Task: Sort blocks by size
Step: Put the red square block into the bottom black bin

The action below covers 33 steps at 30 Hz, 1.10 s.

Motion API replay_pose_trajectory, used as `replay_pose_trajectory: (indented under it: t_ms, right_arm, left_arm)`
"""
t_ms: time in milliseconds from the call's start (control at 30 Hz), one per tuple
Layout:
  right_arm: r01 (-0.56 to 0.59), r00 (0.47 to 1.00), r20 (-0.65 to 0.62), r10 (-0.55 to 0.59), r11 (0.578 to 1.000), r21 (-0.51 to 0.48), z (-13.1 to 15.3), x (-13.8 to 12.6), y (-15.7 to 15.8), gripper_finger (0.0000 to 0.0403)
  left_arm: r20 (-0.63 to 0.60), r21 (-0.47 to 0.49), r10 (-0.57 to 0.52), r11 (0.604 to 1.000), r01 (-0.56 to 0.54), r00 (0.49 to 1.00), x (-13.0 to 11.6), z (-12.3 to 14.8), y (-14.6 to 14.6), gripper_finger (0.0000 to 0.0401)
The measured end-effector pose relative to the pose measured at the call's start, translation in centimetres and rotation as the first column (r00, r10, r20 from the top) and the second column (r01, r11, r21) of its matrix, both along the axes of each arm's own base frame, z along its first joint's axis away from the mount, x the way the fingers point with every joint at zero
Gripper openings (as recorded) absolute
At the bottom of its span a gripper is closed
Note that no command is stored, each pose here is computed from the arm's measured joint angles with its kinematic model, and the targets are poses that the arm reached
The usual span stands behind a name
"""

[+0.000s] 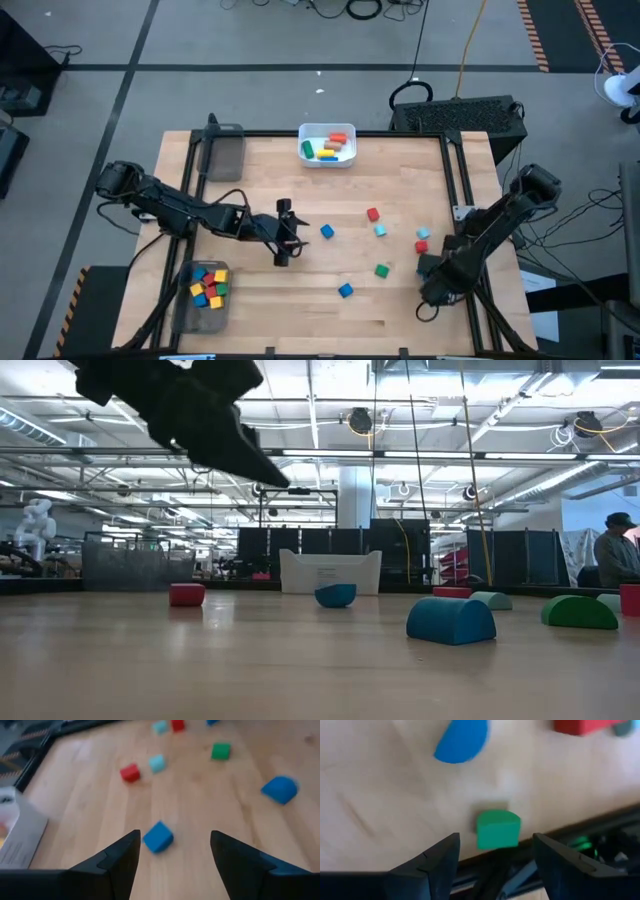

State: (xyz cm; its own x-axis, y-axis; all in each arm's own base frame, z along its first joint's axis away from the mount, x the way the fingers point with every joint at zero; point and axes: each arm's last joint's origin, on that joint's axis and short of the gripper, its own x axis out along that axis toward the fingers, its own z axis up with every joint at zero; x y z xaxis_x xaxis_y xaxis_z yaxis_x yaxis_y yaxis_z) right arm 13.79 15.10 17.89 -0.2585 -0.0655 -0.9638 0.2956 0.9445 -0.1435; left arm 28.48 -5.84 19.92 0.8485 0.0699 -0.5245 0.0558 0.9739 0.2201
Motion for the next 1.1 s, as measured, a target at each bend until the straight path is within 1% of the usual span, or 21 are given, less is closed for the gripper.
replay_pose_trajectory:
  t_ms: [133,233,467,533,633,833,1100]
  right_arm:
    - [-0.074,0.997,-0.010,0.074,0.997,-0.001,-0.7,0.0,0.5,0.0251]
    - [-0.123,0.992,-0.017,0.123,0.992,-0.003,-0.8,-0.3,0.7,0.0258]
    - [-0.163,0.986,-0.039,0.162,0.986,-0.020,-2.0,-1.5,0.3,0.0258]
    - [-0.168,0.985,-0.026,0.168,0.985,-0.025,-2.2,-1.5,0.2,0.0258]
    - [-0.197,0.980,0.019,0.199,0.978,-0.071,-2.1,-1.2,0.1,0.0257]
    - [-0.249,0.967,0.021,0.256,0.956,-0.156,-2.0,-0.1,-1.5,0.0254]
    - [-0.292,0.954,0.015,0.300,0.938,-0.188,-1.9,2.1,-4.1,0.0254]
  left_arm:
    - [0.033,-0.003,-0.065,0.998,0.065,0.997,0.2,0.3,-0.2,0.0244]
    - [0.033,0.001,-0.076,0.997,0.076,0.997,0.2,0.3,-0.2,0.0244]
    - [0.025,-0.007,-0.088,0.996,0.088,0.996,0.2,0.3,-0.3,0.0244]
    - [0.023,-0.009,-0.087,0.996,0.088,0.996,0.2,0.2,-0.3,0.0244]
    - [0.021,-0.008,-0.086,0.996,0.086,0.996,0.2,0.2,-0.2,0.0244]
    - [0.024,-0.009,-0.069,0.998,0.069,0.997,0.3,0.2,0.2,0.0244]
    - [0.021,-0.009,-0.046,0.999,0.047,0.999,0.4,0.2,0.9,0.0244]
